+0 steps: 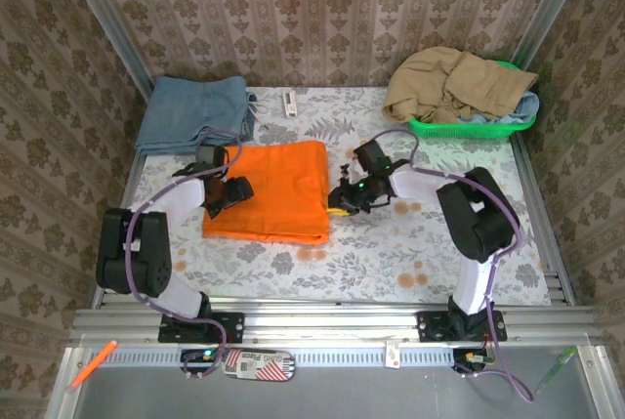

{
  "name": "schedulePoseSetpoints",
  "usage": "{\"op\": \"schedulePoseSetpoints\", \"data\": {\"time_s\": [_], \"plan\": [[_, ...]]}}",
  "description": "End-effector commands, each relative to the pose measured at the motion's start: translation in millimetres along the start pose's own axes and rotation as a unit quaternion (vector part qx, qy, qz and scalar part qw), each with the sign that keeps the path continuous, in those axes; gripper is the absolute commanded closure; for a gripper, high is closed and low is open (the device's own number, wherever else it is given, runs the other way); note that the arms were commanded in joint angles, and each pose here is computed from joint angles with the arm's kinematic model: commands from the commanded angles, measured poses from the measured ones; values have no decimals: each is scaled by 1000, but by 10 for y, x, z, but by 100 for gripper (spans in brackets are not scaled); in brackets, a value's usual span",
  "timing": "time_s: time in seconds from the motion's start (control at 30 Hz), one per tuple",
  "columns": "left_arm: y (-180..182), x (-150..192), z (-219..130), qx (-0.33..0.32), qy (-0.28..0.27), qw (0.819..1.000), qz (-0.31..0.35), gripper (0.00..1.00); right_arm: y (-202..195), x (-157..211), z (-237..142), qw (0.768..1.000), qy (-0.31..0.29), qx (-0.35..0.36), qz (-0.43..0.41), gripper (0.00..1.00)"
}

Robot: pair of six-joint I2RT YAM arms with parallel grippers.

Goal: Fold and stack the trousers

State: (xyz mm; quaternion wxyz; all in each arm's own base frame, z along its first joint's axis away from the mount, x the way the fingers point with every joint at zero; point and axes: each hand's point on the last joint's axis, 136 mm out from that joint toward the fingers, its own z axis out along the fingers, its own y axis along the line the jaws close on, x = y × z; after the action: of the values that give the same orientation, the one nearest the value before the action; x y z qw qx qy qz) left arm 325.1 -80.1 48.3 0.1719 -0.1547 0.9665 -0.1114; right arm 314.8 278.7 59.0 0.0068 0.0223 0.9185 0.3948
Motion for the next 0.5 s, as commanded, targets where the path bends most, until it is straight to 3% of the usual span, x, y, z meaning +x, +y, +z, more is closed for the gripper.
{"op": "schedulePoseSetpoints", "data": {"time_s": [0.0,0.17,0.27,0.37,0.47], "plan": [[-3,60,-233,-17,0,999,27,21,208,81,-235,999,0,8,-54,77],[137,-260,-605,-67,-29,997,27,20,231,-156,-415,996,-48,41,-68,64],[78,-561,-766,-66,-60,996,14,19,91,-299,-398,989,-80,102,-69,41],[36,-703,-710,-86,-50,995,22,20,-104,-427,-358,977,-95,171,-81,29],[216,-642,-522,-120,-27,992,15,19,-68,-490,-149,982,-66,152,-91,24]]}}
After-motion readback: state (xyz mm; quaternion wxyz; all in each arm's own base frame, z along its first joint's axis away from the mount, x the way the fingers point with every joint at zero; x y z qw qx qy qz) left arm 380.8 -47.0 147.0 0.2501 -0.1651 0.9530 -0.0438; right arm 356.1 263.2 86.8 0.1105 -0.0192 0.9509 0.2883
